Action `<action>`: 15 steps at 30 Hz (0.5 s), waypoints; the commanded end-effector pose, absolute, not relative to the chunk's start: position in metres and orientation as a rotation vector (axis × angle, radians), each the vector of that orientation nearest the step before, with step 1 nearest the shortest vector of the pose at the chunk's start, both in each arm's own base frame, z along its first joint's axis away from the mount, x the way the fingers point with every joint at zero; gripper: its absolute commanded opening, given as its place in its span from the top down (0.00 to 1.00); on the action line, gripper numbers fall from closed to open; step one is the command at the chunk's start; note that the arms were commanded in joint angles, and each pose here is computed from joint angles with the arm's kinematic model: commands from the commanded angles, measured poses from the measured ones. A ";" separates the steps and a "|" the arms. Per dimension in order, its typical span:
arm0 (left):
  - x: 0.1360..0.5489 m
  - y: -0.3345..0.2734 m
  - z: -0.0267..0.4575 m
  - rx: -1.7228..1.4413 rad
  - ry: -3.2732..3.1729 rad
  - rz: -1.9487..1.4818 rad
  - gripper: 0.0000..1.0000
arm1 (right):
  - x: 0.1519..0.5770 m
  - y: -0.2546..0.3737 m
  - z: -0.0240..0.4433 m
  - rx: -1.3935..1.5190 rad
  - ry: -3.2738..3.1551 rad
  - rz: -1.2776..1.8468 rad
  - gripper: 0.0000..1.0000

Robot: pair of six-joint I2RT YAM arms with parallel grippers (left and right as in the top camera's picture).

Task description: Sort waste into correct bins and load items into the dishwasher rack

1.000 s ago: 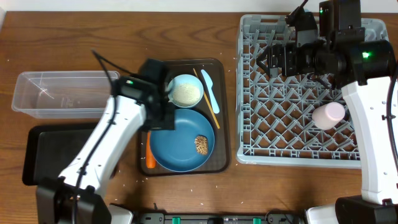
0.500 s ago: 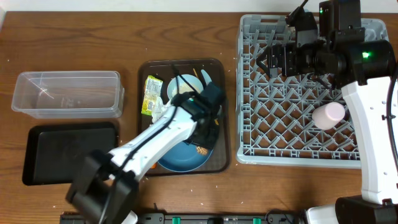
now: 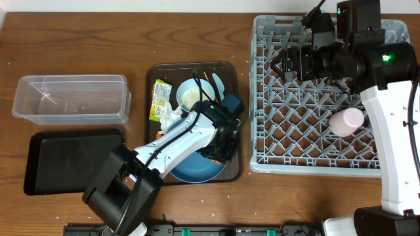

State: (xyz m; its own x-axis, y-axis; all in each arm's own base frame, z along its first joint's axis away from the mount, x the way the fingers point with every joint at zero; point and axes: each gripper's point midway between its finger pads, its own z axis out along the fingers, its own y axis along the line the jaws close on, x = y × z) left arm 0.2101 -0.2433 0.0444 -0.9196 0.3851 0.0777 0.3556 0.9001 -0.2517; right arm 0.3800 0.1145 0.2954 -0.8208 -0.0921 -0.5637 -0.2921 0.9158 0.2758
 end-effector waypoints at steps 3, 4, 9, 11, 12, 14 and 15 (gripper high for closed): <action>0.201 -0.244 0.050 -0.594 -2.899 0.385 0.87 | 0.380 0.116 0.295 -0.285 2.512 0.471 0.05; 0.203 -0.243 0.055 -0.602 -2.912 0.378 0.87 | 0.380 0.116 0.295 -0.285 2.512 0.471 0.05; 0.211 -0.245 0.087 -0.641 -2.999 0.433 0.86 | 0.380 0.116 0.295 -0.286 2.512 0.472 0.05; 0.211 -0.246 0.093 -0.651 -3.013 0.452 0.78 | 0.380 0.116 0.295 -0.285 2.511 0.471 0.05; 0.210 -0.245 0.093 -0.652 -3.012 0.453 0.75 | 0.380 0.116 0.295 -0.286 2.510 0.472 0.05; 0.207 -0.246 0.088 -0.660 -2.999 0.448 0.74 | 0.381 0.116 0.296 -0.286 2.507 0.471 0.04; 0.204 -0.248 0.085 -0.667 -2.988 0.448 0.74 | 0.381 0.116 0.296 -0.286 2.505 0.471 0.04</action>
